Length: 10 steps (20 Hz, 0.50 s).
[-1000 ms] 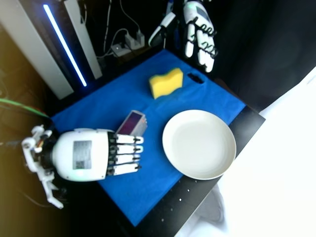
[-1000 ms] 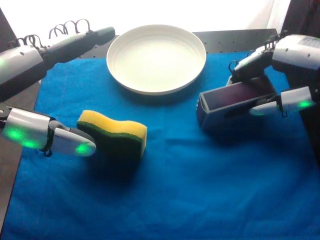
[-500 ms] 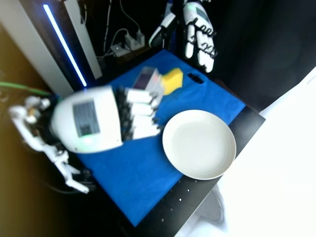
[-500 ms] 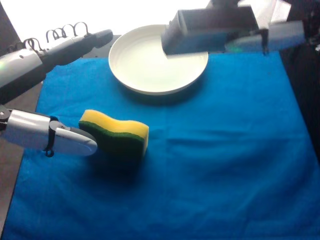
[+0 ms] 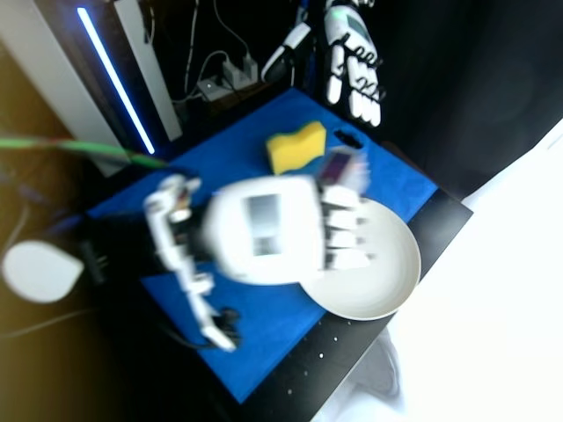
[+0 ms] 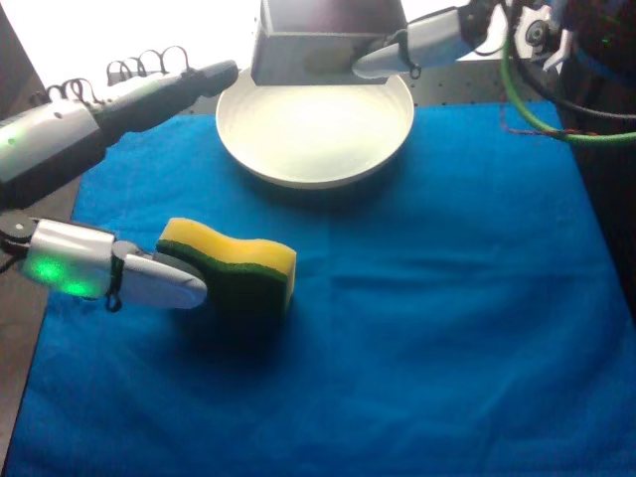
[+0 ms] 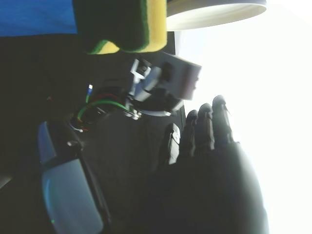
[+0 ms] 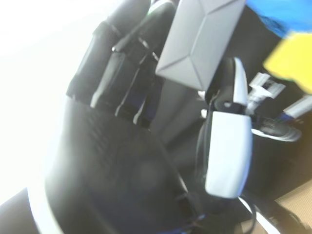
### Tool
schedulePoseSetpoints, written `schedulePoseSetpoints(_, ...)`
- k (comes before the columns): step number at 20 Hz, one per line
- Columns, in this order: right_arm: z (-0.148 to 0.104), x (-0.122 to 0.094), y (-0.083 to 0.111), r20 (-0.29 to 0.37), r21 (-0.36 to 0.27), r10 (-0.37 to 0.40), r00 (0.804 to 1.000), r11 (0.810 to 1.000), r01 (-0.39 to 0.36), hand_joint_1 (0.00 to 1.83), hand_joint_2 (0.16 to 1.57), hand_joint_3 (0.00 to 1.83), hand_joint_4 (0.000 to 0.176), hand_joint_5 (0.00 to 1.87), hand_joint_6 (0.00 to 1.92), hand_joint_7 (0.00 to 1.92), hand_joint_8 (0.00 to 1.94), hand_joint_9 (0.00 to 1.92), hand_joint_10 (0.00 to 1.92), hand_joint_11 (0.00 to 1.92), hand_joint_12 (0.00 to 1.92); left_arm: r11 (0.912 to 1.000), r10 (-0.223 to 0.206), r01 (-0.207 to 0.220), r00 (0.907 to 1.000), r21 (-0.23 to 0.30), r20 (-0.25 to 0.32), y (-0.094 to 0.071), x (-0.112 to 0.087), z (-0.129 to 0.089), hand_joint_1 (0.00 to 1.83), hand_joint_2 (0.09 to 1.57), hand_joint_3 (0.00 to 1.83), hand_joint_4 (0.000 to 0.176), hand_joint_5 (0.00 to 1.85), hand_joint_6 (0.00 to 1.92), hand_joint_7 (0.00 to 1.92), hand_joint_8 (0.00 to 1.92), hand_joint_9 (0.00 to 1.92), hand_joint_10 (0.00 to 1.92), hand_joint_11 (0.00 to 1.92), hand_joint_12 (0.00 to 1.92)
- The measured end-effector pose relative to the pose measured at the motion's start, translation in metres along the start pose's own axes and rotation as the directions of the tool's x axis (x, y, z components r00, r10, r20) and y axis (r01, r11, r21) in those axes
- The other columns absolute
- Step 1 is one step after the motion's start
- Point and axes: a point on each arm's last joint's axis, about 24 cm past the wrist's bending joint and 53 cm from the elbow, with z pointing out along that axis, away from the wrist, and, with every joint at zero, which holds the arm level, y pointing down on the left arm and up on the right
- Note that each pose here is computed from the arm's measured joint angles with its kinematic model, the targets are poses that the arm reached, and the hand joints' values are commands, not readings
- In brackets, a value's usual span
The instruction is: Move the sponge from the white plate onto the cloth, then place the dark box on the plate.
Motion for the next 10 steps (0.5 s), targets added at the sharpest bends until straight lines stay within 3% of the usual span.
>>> schedulePoseSetpoints(2,0.009,0.017,-0.019,-0.043,0.080,-0.042,0.998,0.996,0.046,1.24,1.08,0.00,0.000,0.93,1.15,1.16,0.67,1.02,0.69,0.59,1.03,0.9998,-0.006,0.006,1.0000,0.021,-0.004,-0.005,0.002,0.005,0.74,0.76,0.00,0.176,0.00,0.00,0.00,0.00,0.00,0.00,0.00,0.00)
schedulePoseSetpoints(3,0.011,0.021,-0.026,-0.050,0.110,-0.050,0.998,0.992,0.055,1.25,1.07,0.00,0.000,0.97,1.10,1.19,0.62,1.05,0.68,0.66,1.07,0.9994,-0.002,0.002,1.0000,0.033,-0.004,-0.008,0.002,0.007,0.74,0.76,0.00,0.176,0.00,0.00,0.00,0.00,0.00,0.00,0.02,0.01)
schedulePoseSetpoints(4,0.012,0.022,-0.032,-0.054,0.133,-0.059,0.997,0.989,0.065,1.23,1.11,0.00,0.007,0.94,1.13,1.05,0.86,0.93,0.84,0.66,1.24,0.9992,-0.005,0.005,1.0000,0.039,0.000,-0.008,0.002,0.009,0.73,0.76,0.00,0.176,0.00,0.00,0.00,0.00,0.00,0.00,0.03,0.01)
schedulePoseSetpoints(5,0.015,0.025,-0.040,-0.066,0.166,-0.077,0.995,0.982,0.087,1.21,1.13,0.00,0.027,0.92,1.13,0.96,1.03,0.84,1.00,0.67,1.34,0.9991,-0.009,0.009,1.0000,0.042,-0.001,-0.009,0.002,0.010,0.76,0.76,0.00,0.176,0.00,0.00,0.00,0.00,0.00,0.00,0.02,0.01)
schedulePoseSetpoints(6,0.016,0.027,-0.045,-0.074,0.188,-0.088,0.993,0.977,0.101,1.20,1.16,0.00,0.000,0.84,1.13,0.92,1.17,0.88,0.99,0.84,1.33,0.9991,-0.010,0.010,0.9999,0.041,-0.001,-0.009,0.002,0.010,0.76,0.76,0.00,0.176,0.00,0.00,0.00,0.00,0.00,0.00,0.01,0.01)
schedulePoseSetpoints(7,0.018,0.031,-0.051,-0.082,0.213,-0.094,0.992,0.971,0.110,1.11,1.03,0.00,0.000,0.73,0.58,0.79,0.74,0.87,0.87,0.82,1.25,0.9991,-0.009,0.010,1.0000,0.042,-0.003,-0.009,0.002,0.011,0.74,0.76,0.00,0.176,0.00,0.00,0.00,0.00,0.00,0.00,0.02,0.01)
schedulePoseSetpoints(8,0.020,0.035,-0.053,-0.088,0.226,-0.094,0.992,0.968,0.112,1.02,0.96,0.00,0.000,0.60,0.19,0.66,0.33,0.78,0.55,0.68,1.07,0.9991,-0.011,0.011,0.9999,0.040,-0.002,-0.008,0.002,0.011,0.76,0.76,0.00,0.176,0.00,0.00,0.00,0.00,0.00,0.00,0.03,0.01)
schedulePoseSetpoints(9,0.021,0.039,-0.053,-0.097,0.224,-0.100,0.990,0.967,0.119,0.90,0.91,0.00,0.056,0.36,0.04,0.42,0.09,0.57,0.22,0.40,1.02,0.9992,-0.011,0.011,0.9999,0.038,-0.003,-0.007,0.002,0.011,0.74,0.76,0.00,0.176,0.00,0.00,0.00,0.00,0.00,0.00,0.04,0.02)
schedulePoseSetpoints(10,0.022,0.040,-0.052,-0.103,0.223,-0.104,0.989,0.967,0.125,0.87,0.86,0.00,0.151,0.13,0.01,0.18,0.02,0.26,0.05,0.09,0.87,0.9992,-0.012,0.012,0.9999,0.037,-0.005,-0.007,0.003,0.011,0.76,0.76,0.00,0.176,0.00,0.00,0.00,0.00,0.00,0.00,0.02,0.01)
